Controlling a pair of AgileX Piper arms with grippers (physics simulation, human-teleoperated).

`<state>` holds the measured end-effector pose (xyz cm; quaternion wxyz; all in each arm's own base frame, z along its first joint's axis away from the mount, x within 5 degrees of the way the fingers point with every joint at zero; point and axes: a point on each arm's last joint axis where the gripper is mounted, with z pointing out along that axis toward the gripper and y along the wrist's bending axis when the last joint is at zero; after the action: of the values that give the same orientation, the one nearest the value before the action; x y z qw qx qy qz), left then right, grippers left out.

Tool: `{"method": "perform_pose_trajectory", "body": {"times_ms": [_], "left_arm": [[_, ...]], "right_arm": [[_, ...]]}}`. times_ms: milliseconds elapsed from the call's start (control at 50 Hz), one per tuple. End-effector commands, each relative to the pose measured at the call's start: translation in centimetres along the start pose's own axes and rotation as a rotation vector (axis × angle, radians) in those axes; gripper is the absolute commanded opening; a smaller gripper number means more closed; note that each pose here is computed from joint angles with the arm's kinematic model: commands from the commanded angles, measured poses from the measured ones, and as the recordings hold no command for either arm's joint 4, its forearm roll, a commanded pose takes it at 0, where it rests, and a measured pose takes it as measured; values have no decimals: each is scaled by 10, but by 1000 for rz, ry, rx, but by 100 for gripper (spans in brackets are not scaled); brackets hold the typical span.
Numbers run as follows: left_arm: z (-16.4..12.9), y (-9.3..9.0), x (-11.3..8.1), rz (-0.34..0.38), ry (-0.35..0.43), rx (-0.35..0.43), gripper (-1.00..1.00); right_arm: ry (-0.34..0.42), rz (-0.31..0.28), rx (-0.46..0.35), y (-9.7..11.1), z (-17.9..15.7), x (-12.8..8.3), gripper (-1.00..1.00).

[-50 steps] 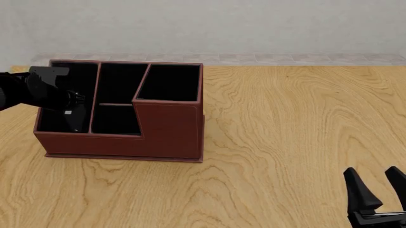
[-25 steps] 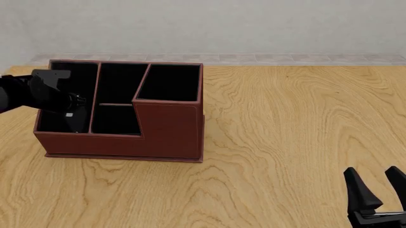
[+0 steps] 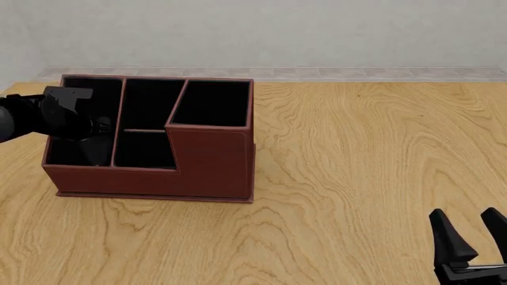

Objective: Pick up the book and place it in the left compartment of the caddy.

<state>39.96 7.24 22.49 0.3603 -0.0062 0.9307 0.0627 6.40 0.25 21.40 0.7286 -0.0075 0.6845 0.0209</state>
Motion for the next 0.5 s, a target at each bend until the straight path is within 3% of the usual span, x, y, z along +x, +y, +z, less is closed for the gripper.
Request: {"method": "perform_pose_trajectory", "body": {"times_ms": [20, 500], "left_arm": [[1, 0, -1, 8, -5, -1, 100], [-10, -2, -3, 25, -11, 3, 100]], "right_arm": [[0, 0, 0, 0, 0, 0, 100], [-3, 2, 0, 0, -1, 0, 100]]}}
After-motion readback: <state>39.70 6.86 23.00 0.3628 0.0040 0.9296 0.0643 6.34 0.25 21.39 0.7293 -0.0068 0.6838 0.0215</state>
